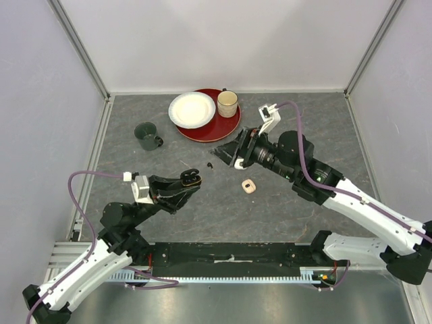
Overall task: Insert the wireless bluetooth earbuds into the charging case
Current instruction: Pick up the earbud from the center of the board.
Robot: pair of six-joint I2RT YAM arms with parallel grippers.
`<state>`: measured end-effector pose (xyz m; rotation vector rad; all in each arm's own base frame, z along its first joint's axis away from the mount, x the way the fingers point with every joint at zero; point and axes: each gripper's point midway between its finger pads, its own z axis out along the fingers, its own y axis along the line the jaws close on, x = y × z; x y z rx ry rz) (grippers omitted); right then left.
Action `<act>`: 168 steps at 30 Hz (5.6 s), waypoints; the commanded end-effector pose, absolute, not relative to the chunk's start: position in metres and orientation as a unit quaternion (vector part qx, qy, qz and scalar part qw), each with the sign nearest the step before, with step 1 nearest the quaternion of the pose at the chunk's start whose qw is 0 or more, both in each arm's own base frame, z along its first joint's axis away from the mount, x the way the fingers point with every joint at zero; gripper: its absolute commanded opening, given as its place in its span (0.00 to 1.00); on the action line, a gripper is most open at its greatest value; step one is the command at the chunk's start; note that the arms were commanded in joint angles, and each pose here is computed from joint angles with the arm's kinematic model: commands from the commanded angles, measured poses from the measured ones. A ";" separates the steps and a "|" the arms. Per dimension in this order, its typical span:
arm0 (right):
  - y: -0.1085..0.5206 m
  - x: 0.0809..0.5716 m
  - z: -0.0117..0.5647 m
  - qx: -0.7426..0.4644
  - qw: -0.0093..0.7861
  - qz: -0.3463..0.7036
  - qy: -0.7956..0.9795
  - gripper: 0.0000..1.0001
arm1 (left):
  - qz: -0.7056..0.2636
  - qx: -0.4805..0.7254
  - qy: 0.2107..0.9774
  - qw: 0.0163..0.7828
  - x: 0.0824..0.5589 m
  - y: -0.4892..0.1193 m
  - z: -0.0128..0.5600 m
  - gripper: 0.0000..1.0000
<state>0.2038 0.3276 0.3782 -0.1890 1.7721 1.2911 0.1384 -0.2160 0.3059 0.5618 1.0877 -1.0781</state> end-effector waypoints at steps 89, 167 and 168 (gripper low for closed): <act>0.350 0.346 0.004 -0.202 0.242 0.037 0.948 0.25 | -0.420 0.231 0.487 0.730 0.128 -0.176 0.346 0.02; 0.319 0.258 -0.006 -0.126 0.224 0.025 0.966 0.36 | -0.434 0.209 0.512 0.711 0.134 -0.178 0.332 0.02; 0.318 0.259 -0.006 -0.123 0.224 0.024 0.967 0.35 | -0.434 0.210 0.512 0.711 0.133 -0.178 0.332 0.02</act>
